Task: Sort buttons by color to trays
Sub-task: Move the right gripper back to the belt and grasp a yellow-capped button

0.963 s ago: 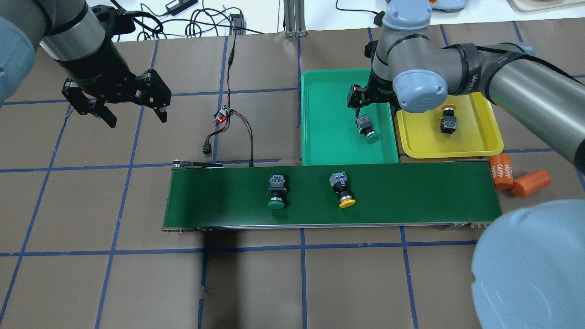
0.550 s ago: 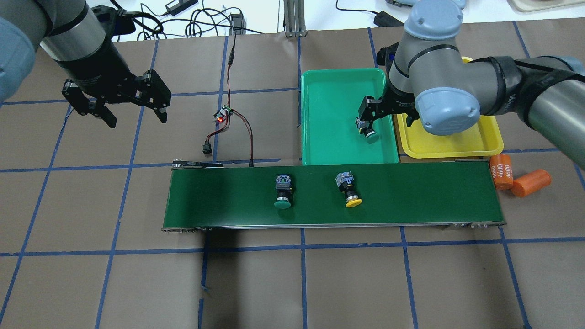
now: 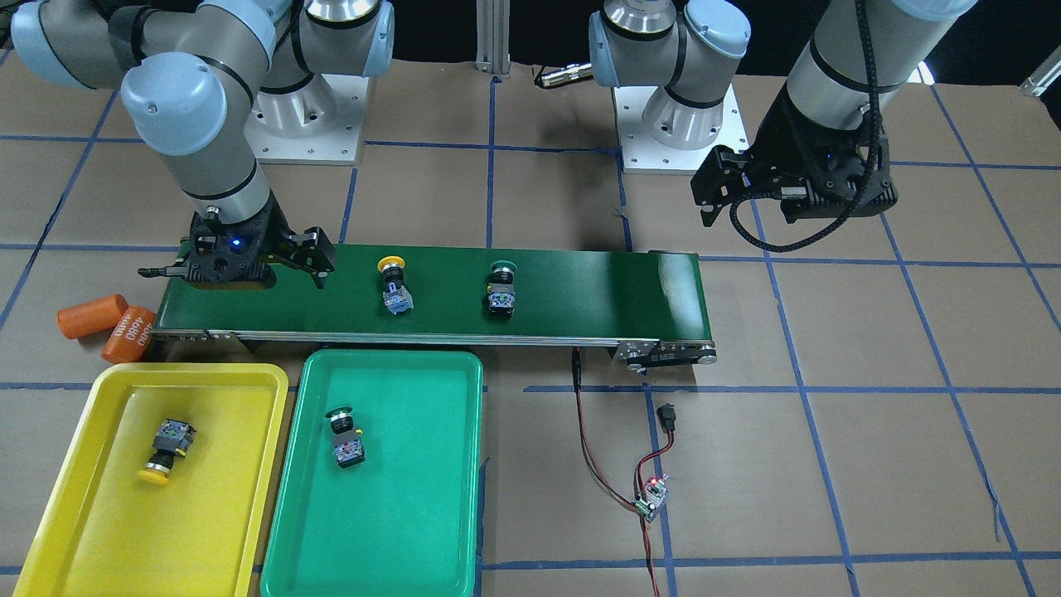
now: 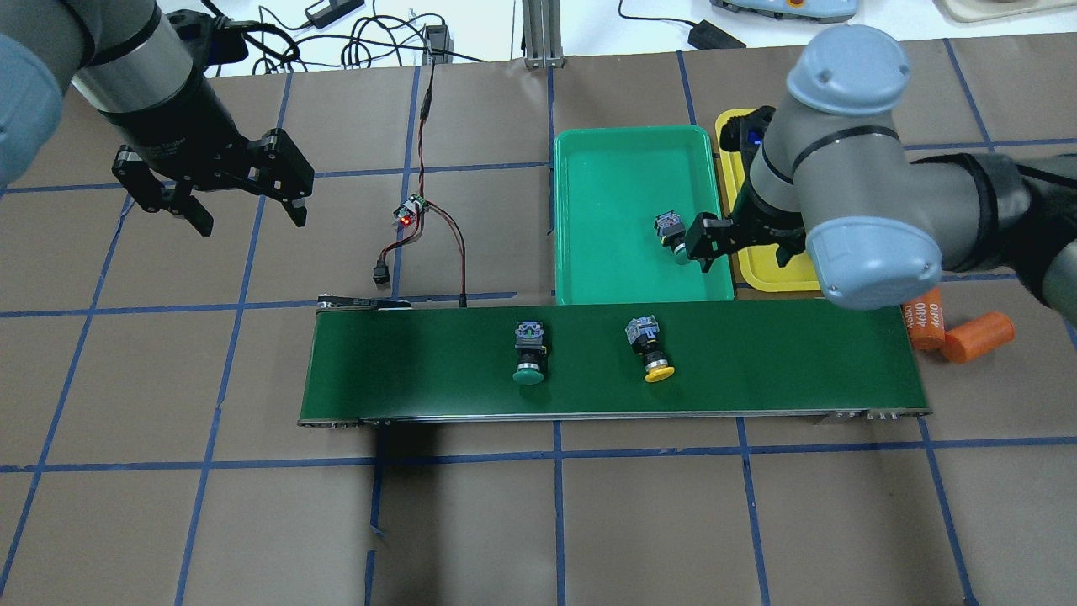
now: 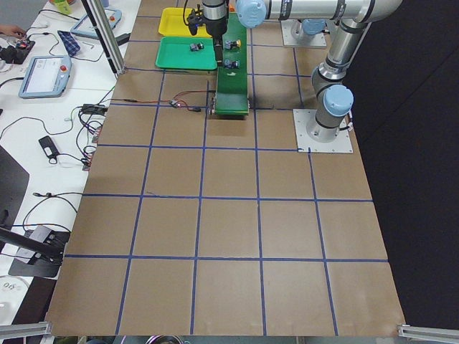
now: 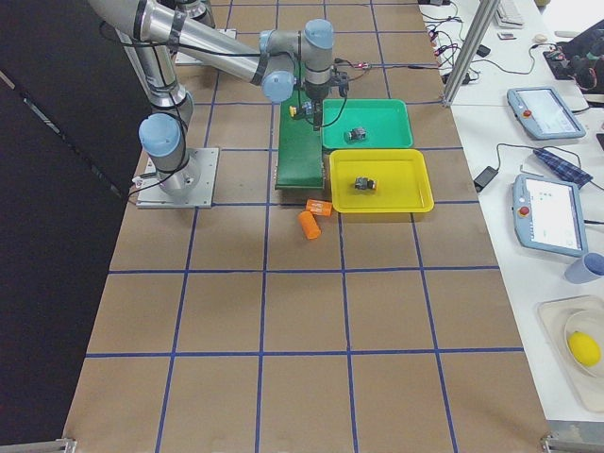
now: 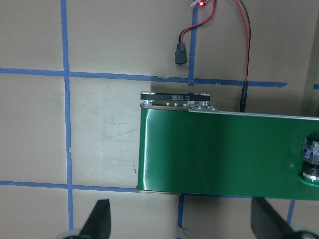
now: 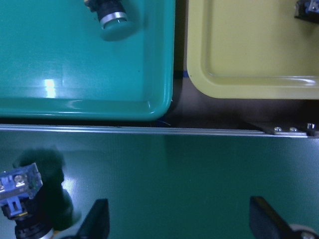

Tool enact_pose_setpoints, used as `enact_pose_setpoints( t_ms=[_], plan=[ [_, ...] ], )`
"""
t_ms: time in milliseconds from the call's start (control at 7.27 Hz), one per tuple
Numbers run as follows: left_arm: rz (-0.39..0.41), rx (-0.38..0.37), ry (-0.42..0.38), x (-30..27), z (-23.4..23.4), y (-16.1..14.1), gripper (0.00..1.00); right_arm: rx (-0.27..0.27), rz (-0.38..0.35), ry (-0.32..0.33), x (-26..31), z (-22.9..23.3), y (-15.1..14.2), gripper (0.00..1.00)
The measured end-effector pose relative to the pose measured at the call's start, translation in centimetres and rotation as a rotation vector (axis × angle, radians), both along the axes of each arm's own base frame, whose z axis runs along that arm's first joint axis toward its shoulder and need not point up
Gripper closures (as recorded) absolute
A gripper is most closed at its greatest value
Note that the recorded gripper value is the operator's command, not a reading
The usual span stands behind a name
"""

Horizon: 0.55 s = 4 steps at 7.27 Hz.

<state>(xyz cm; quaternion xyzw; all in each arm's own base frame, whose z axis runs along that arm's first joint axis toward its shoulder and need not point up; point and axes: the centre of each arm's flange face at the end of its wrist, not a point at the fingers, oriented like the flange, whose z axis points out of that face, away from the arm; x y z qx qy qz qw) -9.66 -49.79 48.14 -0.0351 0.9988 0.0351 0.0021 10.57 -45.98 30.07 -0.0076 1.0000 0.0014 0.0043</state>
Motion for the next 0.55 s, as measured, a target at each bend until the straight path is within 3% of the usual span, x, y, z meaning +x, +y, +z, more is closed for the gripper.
enact_pose_setpoints(
  t_ms=[550],
  plan=[
    [-0.001,0.002,0.002,-0.1,-0.1,0.1,0.00,0.036,-0.036,-0.009,-0.3,-1.6,1.3,0.00]
  ],
)
